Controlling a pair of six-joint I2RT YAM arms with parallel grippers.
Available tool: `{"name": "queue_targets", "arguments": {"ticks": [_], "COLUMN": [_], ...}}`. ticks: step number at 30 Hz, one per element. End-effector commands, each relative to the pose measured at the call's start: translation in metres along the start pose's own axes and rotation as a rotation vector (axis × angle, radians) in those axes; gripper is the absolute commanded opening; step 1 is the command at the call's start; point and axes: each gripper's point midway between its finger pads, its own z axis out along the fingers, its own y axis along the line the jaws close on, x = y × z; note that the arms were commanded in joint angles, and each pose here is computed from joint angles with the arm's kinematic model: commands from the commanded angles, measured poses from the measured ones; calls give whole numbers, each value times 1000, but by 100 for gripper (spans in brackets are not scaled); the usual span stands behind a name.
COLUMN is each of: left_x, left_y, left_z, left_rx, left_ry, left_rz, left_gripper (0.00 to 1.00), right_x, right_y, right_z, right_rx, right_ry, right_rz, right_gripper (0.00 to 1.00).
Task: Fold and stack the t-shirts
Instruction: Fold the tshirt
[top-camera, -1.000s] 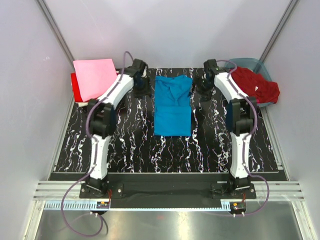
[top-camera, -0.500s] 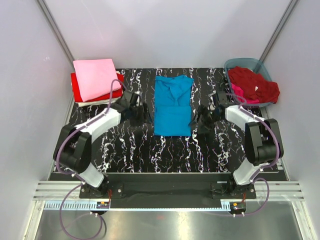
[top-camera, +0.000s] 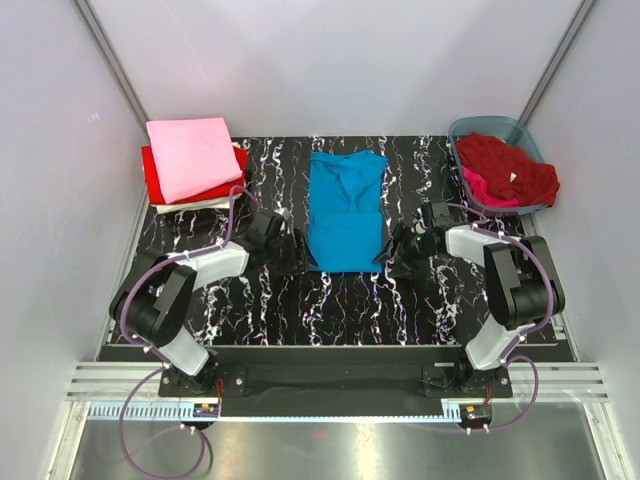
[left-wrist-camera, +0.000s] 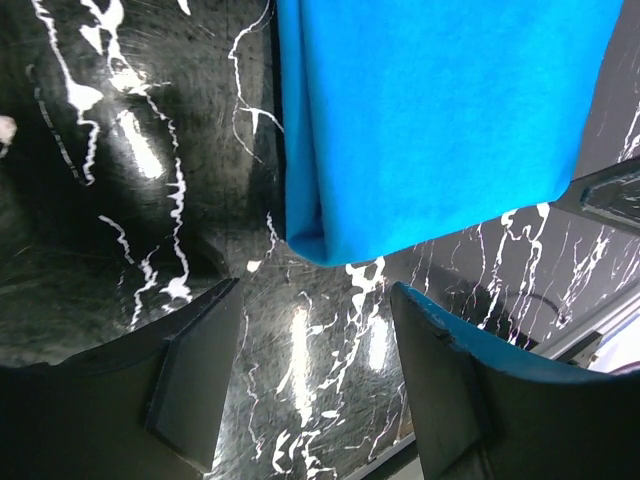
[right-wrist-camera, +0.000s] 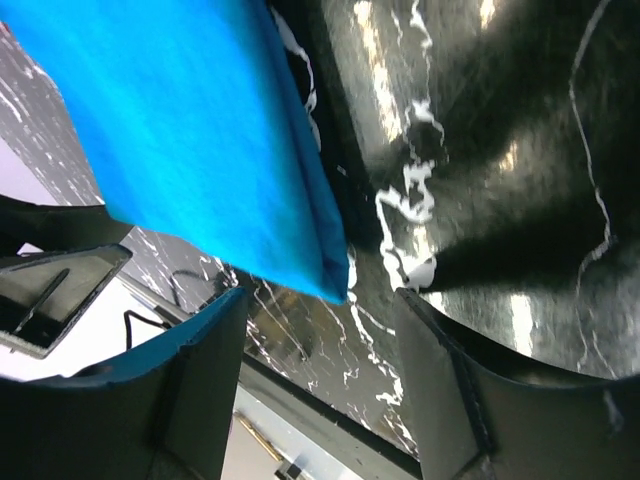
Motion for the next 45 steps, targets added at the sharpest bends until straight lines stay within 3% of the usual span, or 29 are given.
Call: {"name": "queue_targets", "arguments": {"ticks": [1,6,8,11,12,14,19,22,24,26,31,37,41,45], "left_x": [-12,-8,-5,0,1,2,-4,-7,-5,-2,20,77,104,117], "left_y": [-15,-1,4,7,8,7,1,-4,-9,-12,-20,-33,-38,-52], "left_z": [7,19,23,28,29,32,34,32,26,15,-21,-60,-89,-118], "left_rx": [52,-13,-30,-56,-69,-69,-61,-59,-61,-84,-107,-60,-70,-27], "left_ry": [-56,-40,-33,-29,-31,-28,-40,-52,-53,-52,-66,-46,-62,-88], "left_rz": [9,-28,-42,-47,-44,-41,-28,-15,2,14,47,68,87,89], "left_gripper": [66,63,56,50,48,43,12,0,0,0,0,0,0,0], "right_x": [-6,-8,-6,-7,-7,-8,-8,-7,-5,2,30,101,145,162], "right_y": [14,16,14,15,15,15,17,17,18,20,20,23,18,22], "right_z": [6,12,15,16,16,17,16,15,12,6,-16,-44,-66,-99], "right_rx": [-25,18,37,38,39,42,30,27,21,-4,-13,-19,-44,-106], "right_ry": [6,20,34,38,38,35,29,25,23,25,-11,-15,-15,-70], "right_rz": [-30,-47,-47,-46,-44,-43,-56,-58,-61,-58,-81,-144,-129,-86], "right_gripper": [66,65,64,56,46,40,25,17,4,0,0,0,0,0]}}
